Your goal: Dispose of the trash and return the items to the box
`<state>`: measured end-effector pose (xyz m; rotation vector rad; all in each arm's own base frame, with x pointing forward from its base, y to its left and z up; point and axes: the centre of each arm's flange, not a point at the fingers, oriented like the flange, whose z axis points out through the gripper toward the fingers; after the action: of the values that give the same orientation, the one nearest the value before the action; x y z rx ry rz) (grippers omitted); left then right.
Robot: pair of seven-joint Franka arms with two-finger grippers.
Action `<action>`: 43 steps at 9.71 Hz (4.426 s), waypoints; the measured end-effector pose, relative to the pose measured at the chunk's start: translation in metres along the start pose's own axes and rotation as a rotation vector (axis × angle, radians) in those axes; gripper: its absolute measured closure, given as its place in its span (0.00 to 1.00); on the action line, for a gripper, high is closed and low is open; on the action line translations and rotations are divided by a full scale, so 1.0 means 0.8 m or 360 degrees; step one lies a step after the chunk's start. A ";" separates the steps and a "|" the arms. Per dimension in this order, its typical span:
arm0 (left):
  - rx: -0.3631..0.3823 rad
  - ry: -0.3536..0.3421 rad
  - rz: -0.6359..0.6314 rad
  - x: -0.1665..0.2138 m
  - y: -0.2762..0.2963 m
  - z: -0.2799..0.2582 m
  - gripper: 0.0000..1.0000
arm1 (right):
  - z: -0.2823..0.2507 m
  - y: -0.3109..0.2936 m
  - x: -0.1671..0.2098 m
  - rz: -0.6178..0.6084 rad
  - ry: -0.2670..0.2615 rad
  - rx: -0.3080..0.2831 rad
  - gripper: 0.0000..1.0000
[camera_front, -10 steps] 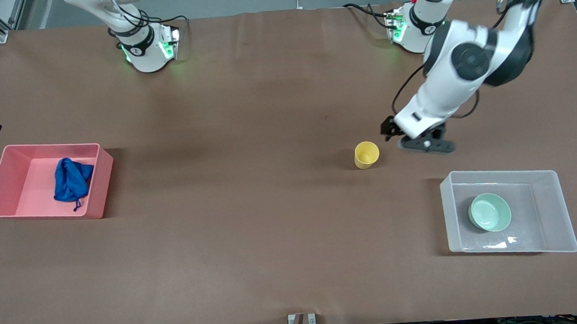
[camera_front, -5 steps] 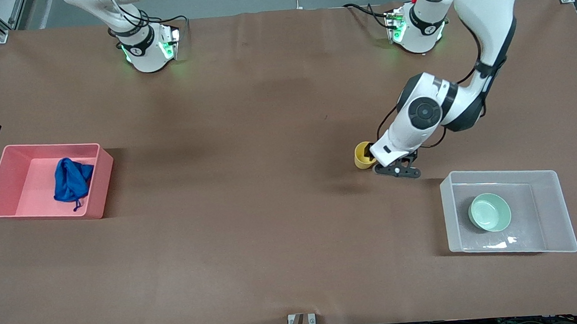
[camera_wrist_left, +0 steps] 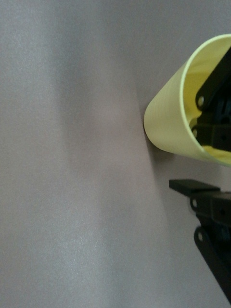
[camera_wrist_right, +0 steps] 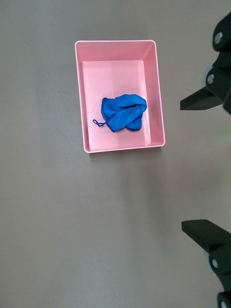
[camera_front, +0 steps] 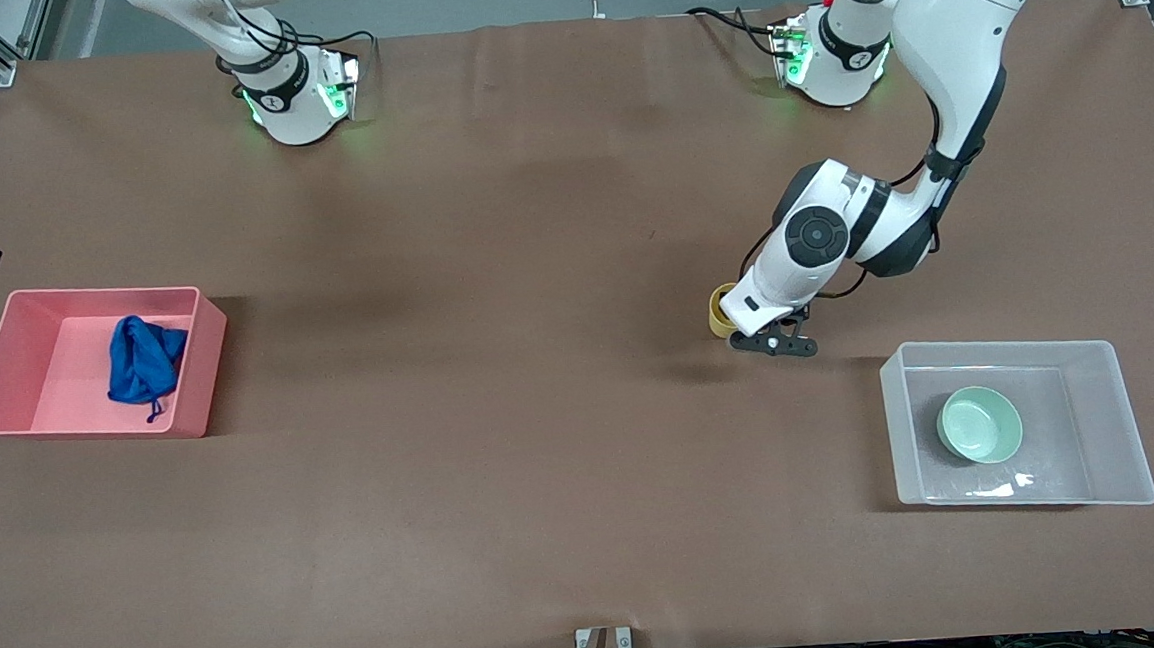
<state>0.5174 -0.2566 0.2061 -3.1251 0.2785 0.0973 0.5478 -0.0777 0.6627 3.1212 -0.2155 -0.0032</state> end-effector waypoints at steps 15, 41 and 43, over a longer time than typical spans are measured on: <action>0.0133 0.0342 -0.0153 0.088 -0.373 -0.232 0.96 | 0.001 0.004 0.000 0.0009 -0.0002 0.0000 0.00; -0.0011 0.0319 -0.0148 -0.065 -0.303 -0.551 0.00 | 0.001 0.006 0.000 0.0016 -0.0001 0.0000 0.00; -0.0012 0.0300 -0.0136 -0.081 -0.296 -0.588 0.00 | 0.001 0.006 0.000 0.0015 -0.0001 0.0000 0.00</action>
<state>0.5248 -0.0158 0.6790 -3.1511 0.1442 -0.1977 0.5473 -0.0826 0.6619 3.1200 -0.2303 -0.0045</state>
